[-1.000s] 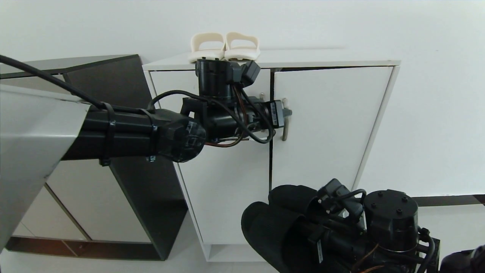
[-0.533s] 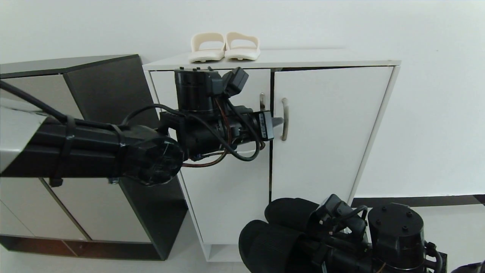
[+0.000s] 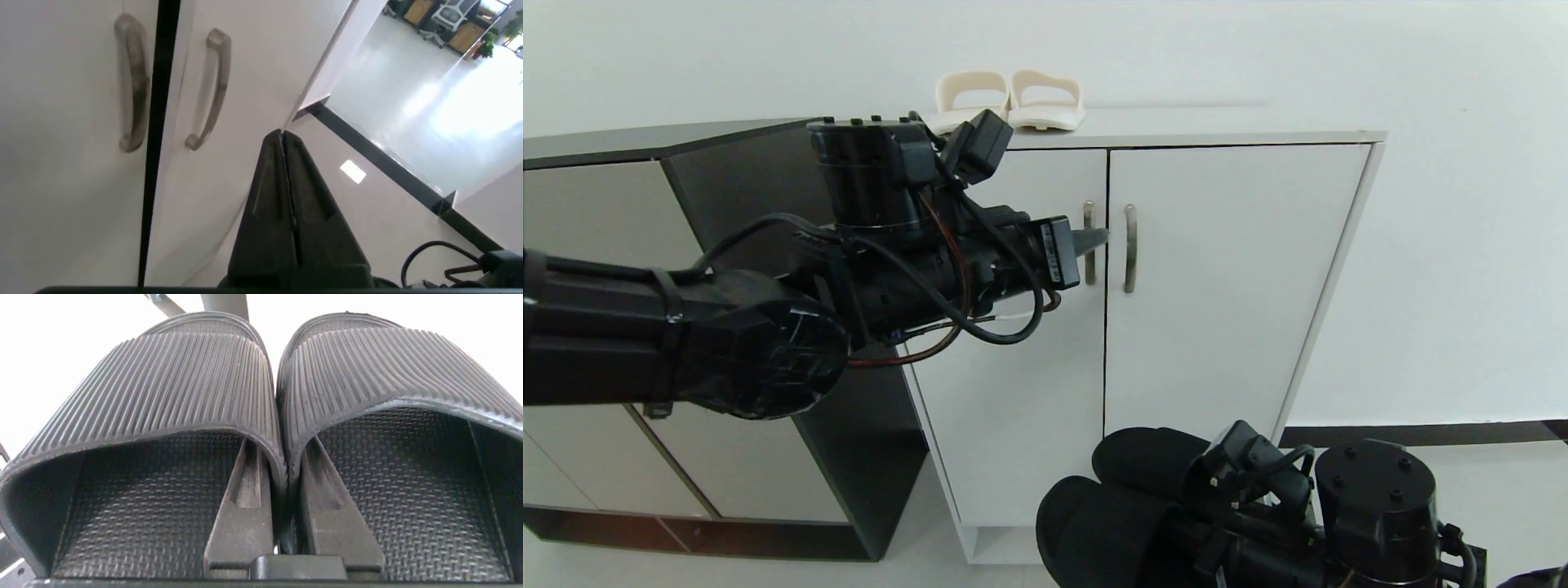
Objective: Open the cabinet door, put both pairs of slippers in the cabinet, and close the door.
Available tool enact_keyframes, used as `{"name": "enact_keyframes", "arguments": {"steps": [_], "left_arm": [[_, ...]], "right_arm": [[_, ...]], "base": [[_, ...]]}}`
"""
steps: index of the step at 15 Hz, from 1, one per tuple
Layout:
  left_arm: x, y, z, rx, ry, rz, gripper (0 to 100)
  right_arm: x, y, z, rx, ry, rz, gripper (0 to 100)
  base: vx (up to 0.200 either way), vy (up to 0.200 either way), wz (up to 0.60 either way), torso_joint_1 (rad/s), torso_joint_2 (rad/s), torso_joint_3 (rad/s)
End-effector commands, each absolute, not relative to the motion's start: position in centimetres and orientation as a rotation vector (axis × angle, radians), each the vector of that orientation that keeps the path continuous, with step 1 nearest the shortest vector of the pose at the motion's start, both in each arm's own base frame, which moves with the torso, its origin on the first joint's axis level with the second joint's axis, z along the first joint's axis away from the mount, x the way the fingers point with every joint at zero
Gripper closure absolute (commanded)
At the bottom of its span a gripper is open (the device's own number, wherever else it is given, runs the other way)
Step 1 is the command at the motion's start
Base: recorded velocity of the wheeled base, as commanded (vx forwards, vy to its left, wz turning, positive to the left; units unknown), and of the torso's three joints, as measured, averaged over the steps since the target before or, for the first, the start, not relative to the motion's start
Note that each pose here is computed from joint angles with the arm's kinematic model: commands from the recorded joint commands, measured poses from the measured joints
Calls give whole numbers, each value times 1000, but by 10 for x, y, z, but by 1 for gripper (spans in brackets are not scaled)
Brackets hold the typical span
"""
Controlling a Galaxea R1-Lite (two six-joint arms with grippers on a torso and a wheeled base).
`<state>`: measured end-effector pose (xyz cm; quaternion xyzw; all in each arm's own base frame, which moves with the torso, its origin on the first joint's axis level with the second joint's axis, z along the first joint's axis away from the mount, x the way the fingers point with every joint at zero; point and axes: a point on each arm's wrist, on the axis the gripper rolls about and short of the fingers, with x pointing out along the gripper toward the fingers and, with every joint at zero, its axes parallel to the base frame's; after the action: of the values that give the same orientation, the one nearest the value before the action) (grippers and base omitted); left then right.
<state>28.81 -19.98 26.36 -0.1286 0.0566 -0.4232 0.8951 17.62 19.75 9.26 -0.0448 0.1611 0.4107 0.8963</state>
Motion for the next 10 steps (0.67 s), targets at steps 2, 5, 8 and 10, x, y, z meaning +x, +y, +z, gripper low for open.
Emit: {"name": "enact_keyframes", "arguments": {"steps": [2, 5, 8, 10], "left_arm": [[318, -212, 258, -269, 109, -860, 100], [344, -220, 258, -274, 91, -841, 100], [352, -220, 263, -273, 94, -829, 100], [352, -217, 266, -274, 89, -824, 100]], "right_arm": [[176, 197, 93, -93, 333, 851, 100], [176, 197, 93, -93, 333, 851, 100], [176, 197, 92, -106, 329, 853, 100], [176, 198, 92, -113, 329, 854, 100]], "base": [[0, 0, 0, 0, 0, 0], [0, 0, 0, 0, 0, 0], [0, 0, 0, 0, 0, 0], [0, 0, 0, 0, 0, 0]]}}
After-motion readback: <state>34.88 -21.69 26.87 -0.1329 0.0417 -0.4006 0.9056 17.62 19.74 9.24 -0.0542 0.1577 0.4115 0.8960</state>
